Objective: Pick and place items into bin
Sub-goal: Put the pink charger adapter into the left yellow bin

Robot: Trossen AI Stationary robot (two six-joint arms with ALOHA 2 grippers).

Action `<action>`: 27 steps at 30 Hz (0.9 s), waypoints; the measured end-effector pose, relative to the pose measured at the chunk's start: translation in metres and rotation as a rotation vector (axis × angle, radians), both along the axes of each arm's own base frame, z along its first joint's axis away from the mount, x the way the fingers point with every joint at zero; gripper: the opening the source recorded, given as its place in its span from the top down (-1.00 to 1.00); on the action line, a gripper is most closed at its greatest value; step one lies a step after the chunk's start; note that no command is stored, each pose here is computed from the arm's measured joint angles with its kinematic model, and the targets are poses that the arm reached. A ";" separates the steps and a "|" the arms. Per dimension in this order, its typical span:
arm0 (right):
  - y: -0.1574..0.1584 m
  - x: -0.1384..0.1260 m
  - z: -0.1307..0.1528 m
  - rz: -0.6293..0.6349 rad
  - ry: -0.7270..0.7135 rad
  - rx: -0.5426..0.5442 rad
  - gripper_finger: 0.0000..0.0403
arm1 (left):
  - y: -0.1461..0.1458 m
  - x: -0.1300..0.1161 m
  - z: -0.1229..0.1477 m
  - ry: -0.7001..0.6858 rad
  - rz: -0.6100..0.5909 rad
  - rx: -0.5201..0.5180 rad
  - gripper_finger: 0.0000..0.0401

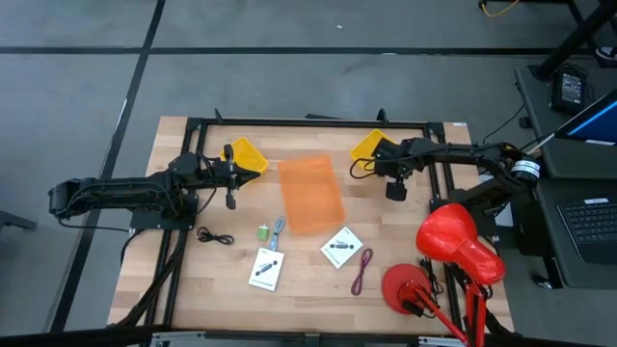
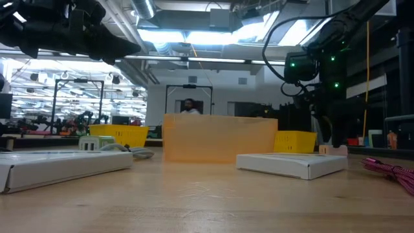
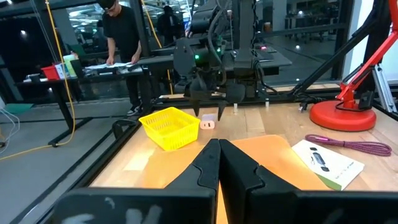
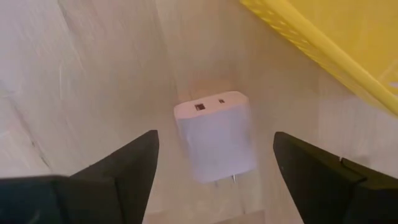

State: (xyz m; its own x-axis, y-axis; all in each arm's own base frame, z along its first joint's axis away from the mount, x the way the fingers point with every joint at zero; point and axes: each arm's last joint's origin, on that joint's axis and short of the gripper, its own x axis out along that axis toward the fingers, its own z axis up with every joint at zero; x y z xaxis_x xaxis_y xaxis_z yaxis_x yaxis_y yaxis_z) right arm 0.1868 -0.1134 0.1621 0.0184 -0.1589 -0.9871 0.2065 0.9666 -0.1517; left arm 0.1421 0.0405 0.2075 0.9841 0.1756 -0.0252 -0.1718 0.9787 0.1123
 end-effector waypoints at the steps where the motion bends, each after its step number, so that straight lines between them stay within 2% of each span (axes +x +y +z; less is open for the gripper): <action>1: 0.000 0.000 0.000 0.001 0.001 0.000 -0.48 | 0.000 0.000 0.000 0.000 0.000 0.000 0.99; 16: -0.005 0.008 -0.031 0.023 0.129 0.059 -0.46 | 0.000 0.000 0.000 0.000 0.000 0.002 0.99; 21: -0.005 0.009 -0.028 0.016 0.115 0.059 -0.28 | 0.000 0.000 0.000 0.000 0.000 0.003 0.99; 27: -0.007 0.013 -0.025 -0.010 0.091 0.055 0.09 | 0.000 0.000 0.000 0.000 0.005 0.003 0.99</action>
